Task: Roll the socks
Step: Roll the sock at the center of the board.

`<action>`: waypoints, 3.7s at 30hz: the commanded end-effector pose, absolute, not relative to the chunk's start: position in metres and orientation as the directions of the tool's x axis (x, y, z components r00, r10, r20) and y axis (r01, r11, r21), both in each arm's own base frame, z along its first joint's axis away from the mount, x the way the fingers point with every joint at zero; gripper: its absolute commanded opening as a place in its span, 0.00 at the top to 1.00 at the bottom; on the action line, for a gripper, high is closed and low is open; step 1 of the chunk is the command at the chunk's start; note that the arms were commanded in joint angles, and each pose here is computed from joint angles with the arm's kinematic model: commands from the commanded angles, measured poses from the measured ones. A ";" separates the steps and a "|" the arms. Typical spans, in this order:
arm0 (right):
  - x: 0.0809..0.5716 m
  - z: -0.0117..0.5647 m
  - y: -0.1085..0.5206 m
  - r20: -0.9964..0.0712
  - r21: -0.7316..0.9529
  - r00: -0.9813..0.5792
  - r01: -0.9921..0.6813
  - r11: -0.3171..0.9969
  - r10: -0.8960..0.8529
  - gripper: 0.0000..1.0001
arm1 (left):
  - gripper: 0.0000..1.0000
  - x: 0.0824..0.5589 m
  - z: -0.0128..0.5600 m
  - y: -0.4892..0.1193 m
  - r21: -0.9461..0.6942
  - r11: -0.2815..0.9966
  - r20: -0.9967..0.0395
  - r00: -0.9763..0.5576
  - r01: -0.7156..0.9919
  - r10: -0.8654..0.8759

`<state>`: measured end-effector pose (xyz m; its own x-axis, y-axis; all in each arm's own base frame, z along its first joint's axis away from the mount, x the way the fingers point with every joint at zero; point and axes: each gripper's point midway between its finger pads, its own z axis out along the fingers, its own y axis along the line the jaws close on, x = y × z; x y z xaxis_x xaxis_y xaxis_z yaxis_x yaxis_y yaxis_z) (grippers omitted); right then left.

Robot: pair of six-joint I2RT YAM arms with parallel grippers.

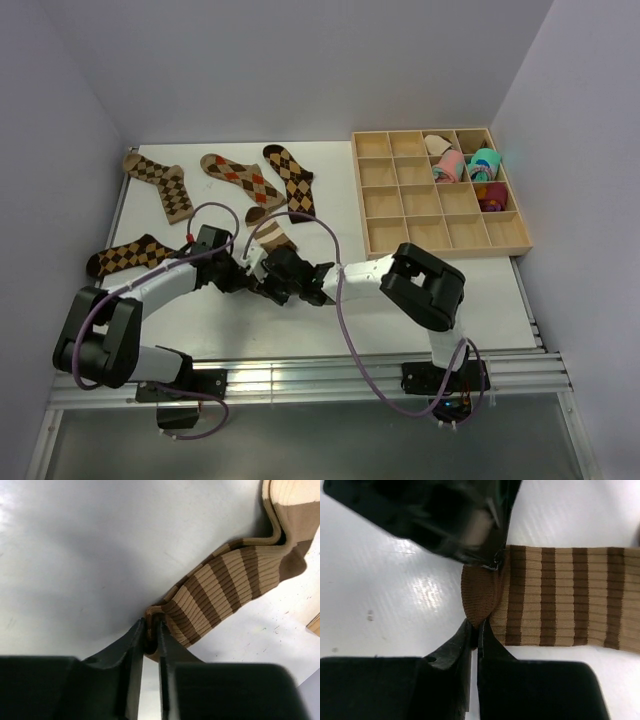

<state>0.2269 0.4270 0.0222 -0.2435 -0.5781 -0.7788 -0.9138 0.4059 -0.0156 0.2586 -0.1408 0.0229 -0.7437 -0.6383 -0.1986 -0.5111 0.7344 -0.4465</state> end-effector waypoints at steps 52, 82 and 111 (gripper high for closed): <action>0.238 -0.005 0.399 -0.162 0.835 -0.937 -0.298 0.463 -0.310 1.00 | 0.57 0.245 0.061 -0.142 -0.793 0.552 -0.350 -0.550 -0.257 -0.758; 0.239 -0.006 0.400 -0.156 0.835 -0.936 -0.296 0.464 -0.316 1.00 | 0.55 0.257 0.046 -0.151 -0.761 0.596 -0.358 -0.602 -0.256 -0.714; 0.239 -0.008 0.399 -0.147 0.834 -0.938 -0.288 0.470 -0.315 1.00 | 0.45 0.255 0.048 -0.151 -0.766 0.604 -0.379 -0.604 -0.220 -0.701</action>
<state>0.2365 0.4077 0.0182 -0.9255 -0.3286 -0.1882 -0.3137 0.3869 0.8671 0.2484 -0.1476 0.0386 -0.6099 -0.7079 -0.3562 -0.2620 0.6043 -0.7524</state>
